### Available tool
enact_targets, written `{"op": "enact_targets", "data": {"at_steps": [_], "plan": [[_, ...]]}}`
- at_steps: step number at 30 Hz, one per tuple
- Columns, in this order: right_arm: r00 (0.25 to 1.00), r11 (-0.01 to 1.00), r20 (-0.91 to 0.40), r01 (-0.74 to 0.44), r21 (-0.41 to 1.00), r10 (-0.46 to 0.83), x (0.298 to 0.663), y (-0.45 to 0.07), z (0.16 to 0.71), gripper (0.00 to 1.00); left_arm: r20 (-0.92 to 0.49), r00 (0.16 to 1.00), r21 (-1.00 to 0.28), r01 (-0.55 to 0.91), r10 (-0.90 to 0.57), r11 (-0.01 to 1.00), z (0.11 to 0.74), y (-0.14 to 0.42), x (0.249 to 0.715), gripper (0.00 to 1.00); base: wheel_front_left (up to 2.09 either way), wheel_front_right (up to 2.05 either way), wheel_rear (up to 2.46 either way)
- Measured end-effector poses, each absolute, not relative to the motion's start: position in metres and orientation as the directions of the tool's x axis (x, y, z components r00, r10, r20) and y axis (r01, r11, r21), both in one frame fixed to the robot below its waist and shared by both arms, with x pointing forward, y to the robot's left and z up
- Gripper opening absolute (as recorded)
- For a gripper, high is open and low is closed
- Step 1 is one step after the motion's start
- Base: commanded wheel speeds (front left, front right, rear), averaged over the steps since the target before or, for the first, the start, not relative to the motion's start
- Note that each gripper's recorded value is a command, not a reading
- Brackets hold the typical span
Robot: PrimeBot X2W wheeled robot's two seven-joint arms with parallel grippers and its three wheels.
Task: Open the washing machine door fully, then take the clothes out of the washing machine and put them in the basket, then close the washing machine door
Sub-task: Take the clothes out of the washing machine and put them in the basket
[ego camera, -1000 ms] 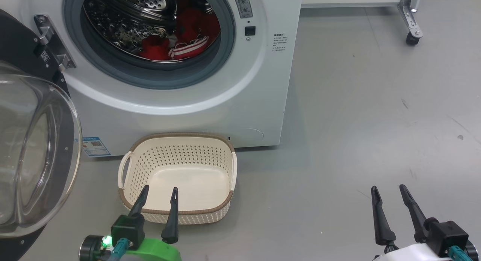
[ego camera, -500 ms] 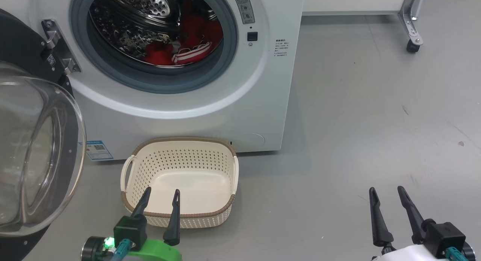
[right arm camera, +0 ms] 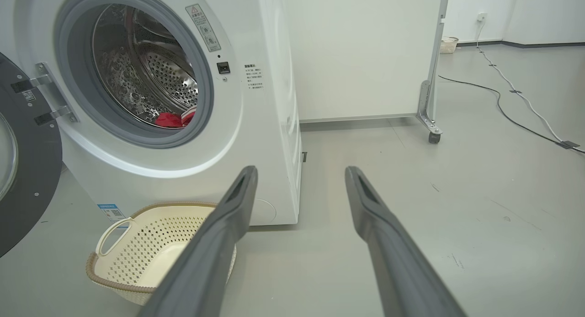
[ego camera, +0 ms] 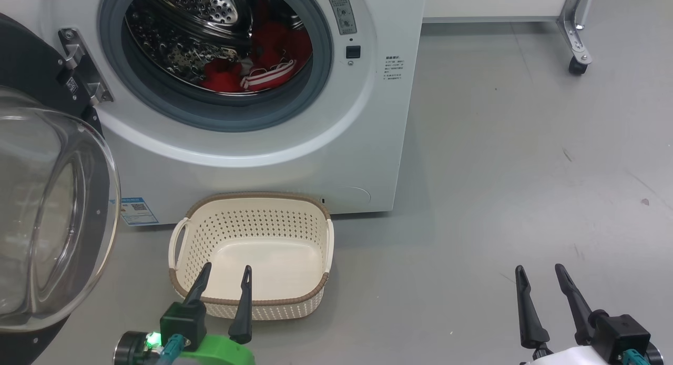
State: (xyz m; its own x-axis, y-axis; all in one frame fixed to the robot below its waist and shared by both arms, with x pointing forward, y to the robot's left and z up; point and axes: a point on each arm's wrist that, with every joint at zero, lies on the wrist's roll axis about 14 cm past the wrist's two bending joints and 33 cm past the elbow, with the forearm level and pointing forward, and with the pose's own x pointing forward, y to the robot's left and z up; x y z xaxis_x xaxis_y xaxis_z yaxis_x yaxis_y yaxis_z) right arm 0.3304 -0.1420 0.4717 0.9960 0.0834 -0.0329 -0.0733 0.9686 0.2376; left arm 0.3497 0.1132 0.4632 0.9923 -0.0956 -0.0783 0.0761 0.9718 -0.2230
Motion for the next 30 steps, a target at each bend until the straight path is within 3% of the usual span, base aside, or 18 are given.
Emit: {"op": "enact_targets", "data": {"at_steps": [30], "plan": [[0.996, 0.966, -0.041, -0.07, 0.249, 0.082, 0.3288, -0.1396, 0.4697, 1.0, -0.071, 0.992, -0.219, 0.082, -0.1, 0.972, 0.4657, 0.1117, 0.3531, 1.0, 0.72, -0.72, 0.0]]}}
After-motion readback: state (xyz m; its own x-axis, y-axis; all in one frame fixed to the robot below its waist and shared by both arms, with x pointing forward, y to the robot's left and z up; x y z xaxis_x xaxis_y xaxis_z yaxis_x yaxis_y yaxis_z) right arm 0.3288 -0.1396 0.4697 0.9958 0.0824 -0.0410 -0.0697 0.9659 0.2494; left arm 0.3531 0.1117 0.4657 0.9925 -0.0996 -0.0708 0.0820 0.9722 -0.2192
